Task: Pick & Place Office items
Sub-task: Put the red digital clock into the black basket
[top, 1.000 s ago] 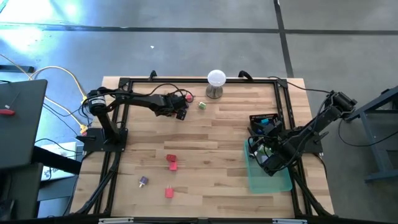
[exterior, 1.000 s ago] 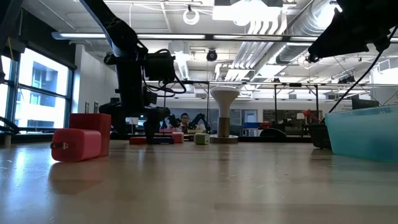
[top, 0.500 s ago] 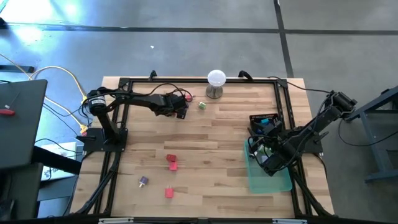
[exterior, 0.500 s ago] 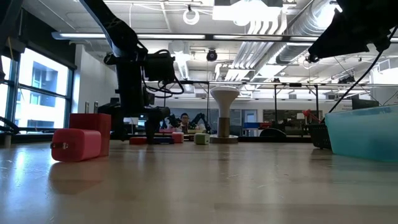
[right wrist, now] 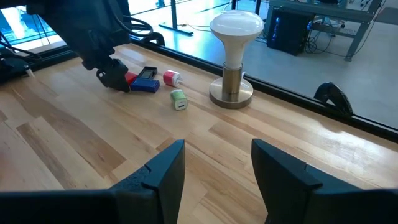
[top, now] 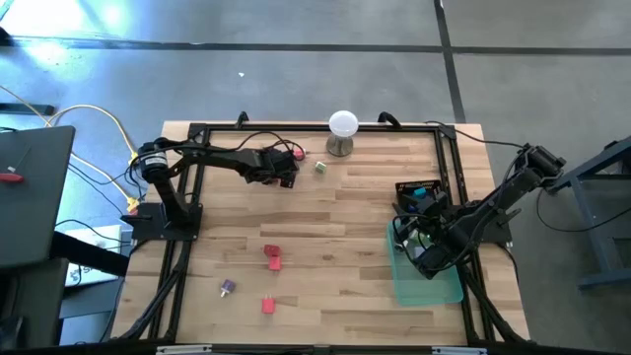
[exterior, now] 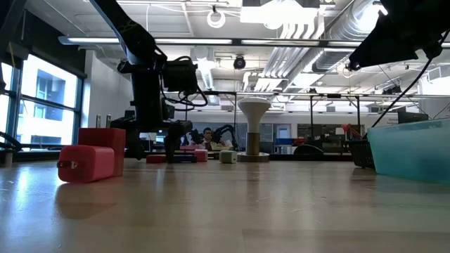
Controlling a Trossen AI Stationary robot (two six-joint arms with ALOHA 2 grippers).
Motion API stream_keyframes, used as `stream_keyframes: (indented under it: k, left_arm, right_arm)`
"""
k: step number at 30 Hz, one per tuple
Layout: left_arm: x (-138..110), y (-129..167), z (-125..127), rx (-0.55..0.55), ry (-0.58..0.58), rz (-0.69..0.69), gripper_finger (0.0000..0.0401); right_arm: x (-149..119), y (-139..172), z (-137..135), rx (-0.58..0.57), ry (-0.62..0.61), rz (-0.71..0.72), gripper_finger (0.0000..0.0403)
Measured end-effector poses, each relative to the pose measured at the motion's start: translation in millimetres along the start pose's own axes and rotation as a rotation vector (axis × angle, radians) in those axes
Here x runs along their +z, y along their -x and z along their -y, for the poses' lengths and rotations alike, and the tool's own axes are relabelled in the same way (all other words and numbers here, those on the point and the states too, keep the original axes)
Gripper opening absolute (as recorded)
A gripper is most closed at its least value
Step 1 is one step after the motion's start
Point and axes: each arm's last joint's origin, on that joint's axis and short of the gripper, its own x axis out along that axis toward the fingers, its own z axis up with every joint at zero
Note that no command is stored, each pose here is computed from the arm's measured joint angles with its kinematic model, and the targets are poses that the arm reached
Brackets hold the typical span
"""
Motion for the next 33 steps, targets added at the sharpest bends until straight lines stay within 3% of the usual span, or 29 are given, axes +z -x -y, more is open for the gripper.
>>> stream_keyframes:
  k: [5,33]
  left_arm:
    - [0.3,0.0,0.4,-0.003,-0.068,0.004,0.0385]
    - [-1.6,1.3,2.0,0.005,-0.119,0.021,0.0385]
  right_arm:
    - [0.0,0.0,0.0,0.000,0.000,0.000,0.0172]
    - [-0.1,0.0,-0.1,0.000,-0.001,-0.004,0.0172]
